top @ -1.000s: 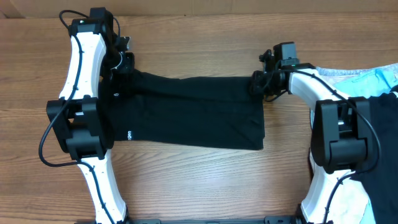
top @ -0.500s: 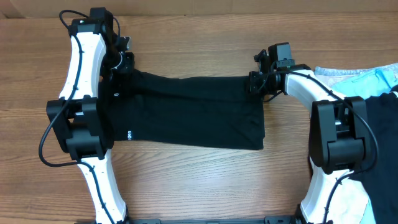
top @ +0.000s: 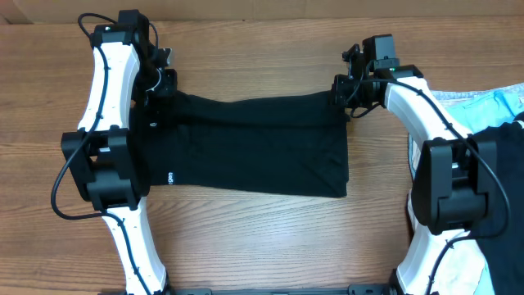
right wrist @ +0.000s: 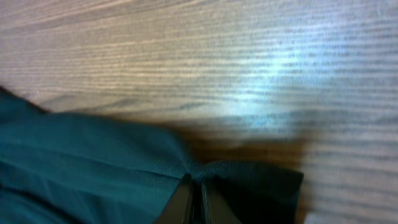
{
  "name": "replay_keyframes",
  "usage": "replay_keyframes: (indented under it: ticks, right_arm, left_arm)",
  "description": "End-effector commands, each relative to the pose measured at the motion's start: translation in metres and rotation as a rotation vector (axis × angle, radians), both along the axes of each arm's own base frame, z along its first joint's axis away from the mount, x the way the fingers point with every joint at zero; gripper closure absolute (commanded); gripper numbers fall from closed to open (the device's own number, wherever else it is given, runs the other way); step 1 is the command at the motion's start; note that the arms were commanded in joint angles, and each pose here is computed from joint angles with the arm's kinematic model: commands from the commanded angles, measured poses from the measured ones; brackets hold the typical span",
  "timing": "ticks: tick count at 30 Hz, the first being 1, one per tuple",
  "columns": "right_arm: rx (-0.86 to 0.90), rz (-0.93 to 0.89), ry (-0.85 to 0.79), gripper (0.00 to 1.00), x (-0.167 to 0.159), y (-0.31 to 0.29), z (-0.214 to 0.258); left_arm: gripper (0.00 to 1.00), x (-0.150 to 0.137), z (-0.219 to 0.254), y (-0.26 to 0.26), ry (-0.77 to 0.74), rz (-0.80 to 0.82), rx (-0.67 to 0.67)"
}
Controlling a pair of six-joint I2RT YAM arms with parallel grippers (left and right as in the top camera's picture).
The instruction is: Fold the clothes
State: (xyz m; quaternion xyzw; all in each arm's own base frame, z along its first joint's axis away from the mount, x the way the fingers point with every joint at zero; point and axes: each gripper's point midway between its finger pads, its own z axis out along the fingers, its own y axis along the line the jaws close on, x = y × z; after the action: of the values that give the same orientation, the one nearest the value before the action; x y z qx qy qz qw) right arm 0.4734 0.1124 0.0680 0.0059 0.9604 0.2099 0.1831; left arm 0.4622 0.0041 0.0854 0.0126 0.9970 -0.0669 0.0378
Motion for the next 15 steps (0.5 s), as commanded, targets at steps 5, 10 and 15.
replay_keyframes:
  ticks: [5,10,15]
  right_arm:
    - [-0.057,-0.027,0.029,0.96,-0.011,-0.012,0.015]
    - [-0.068,-0.021,0.115,0.96,-0.032,-0.015,0.012]
    - [-0.067,-0.019,0.107,0.96,-0.044,-0.015,0.035]
  left_arm:
    - [0.96,-0.002,0.008,-0.003,0.009,-0.003,-0.013]
    - [0.96,-0.008,0.026,-0.003,0.019,-0.029,-0.011]
    - [0.96,-0.006,0.051,-0.002,-0.011,-0.021,-0.008]
